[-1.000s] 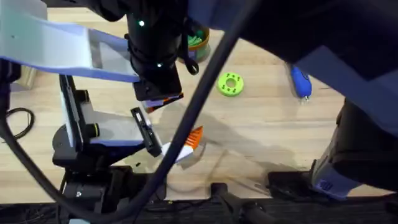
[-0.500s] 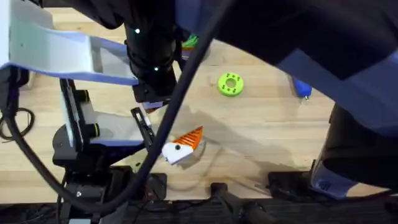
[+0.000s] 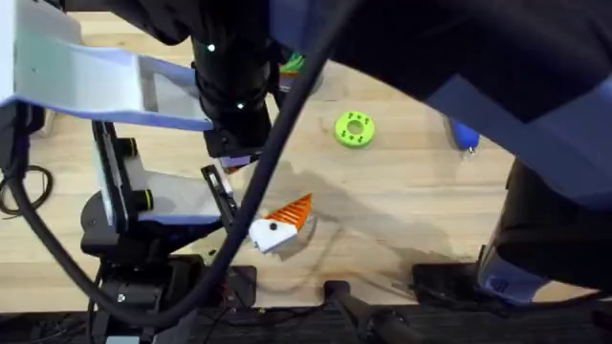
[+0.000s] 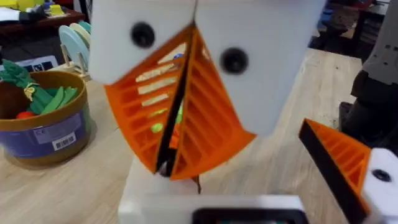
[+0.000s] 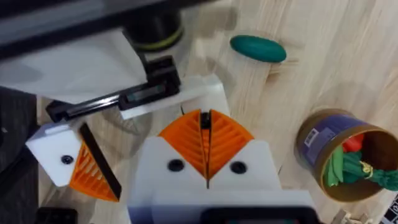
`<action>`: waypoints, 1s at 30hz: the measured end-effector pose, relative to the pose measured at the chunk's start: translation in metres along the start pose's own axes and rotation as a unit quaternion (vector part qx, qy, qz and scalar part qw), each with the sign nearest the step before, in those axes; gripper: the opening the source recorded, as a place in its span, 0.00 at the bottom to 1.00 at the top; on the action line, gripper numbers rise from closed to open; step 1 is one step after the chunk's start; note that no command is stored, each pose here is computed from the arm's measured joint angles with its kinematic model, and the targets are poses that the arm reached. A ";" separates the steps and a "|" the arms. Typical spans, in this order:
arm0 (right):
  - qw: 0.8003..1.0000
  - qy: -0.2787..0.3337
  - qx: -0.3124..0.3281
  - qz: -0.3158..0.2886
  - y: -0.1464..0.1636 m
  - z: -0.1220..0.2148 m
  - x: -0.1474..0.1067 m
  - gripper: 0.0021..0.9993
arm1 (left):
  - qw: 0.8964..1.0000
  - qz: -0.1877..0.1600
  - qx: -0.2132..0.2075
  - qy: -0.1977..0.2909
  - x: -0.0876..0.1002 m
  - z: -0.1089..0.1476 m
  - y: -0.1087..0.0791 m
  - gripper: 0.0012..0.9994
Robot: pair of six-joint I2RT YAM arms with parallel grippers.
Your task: Pick up the gripper from the table and insert it into the empty holder that is missing its gripper. Then pick up a screw, insert it into the mounting hole, and use the screwdriver to tighten it. Finally, clean up the table by picking up the vegetable and placing it into the bucket.
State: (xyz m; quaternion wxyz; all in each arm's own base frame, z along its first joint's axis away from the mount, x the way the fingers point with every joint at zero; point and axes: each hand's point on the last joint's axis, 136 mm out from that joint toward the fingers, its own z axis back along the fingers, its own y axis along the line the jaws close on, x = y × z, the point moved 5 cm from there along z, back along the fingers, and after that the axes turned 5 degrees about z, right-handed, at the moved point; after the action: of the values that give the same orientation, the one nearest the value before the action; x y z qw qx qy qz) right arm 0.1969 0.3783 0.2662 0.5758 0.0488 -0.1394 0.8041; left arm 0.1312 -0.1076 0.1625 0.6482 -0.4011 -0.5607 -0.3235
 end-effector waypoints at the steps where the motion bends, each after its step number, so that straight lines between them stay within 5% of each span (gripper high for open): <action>1: 1.000 0.000 0.000 0.000 0.000 0.000 0.000 0.00 | 1.000 0.000 0.000 0.000 0.000 0.000 0.000 0.99; 30: 1.000 0.002 0.003 0.000 0.001 0.000 -0.001 0.00 | 1.000 0.000 -0.004 0.001 0.000 0.000 -0.001 0.99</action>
State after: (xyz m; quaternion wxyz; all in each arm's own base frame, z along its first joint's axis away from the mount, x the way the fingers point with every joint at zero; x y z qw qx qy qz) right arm 0.1962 0.3772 0.2657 0.5762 0.0487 -0.1356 0.8045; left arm 0.1302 -0.1082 0.1625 0.6469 -0.4040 -0.5587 -0.3258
